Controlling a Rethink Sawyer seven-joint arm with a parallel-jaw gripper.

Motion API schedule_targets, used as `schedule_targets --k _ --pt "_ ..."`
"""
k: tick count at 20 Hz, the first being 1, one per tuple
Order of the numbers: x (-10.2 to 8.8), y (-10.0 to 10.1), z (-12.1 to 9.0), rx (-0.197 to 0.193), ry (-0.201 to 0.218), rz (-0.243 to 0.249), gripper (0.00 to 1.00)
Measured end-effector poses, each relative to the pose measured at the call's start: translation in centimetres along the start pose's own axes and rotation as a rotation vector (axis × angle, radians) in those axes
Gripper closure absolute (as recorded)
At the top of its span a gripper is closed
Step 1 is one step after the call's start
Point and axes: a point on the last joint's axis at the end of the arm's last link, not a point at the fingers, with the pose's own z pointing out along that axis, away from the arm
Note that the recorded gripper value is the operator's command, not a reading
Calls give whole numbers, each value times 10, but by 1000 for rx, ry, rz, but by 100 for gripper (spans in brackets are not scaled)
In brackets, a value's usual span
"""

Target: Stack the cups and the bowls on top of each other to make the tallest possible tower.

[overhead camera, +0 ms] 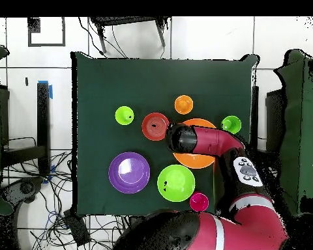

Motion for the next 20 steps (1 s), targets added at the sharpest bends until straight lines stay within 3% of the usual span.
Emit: schedule_targets --k 20 --pt "-7 0 -21 2 -28 -3 0"
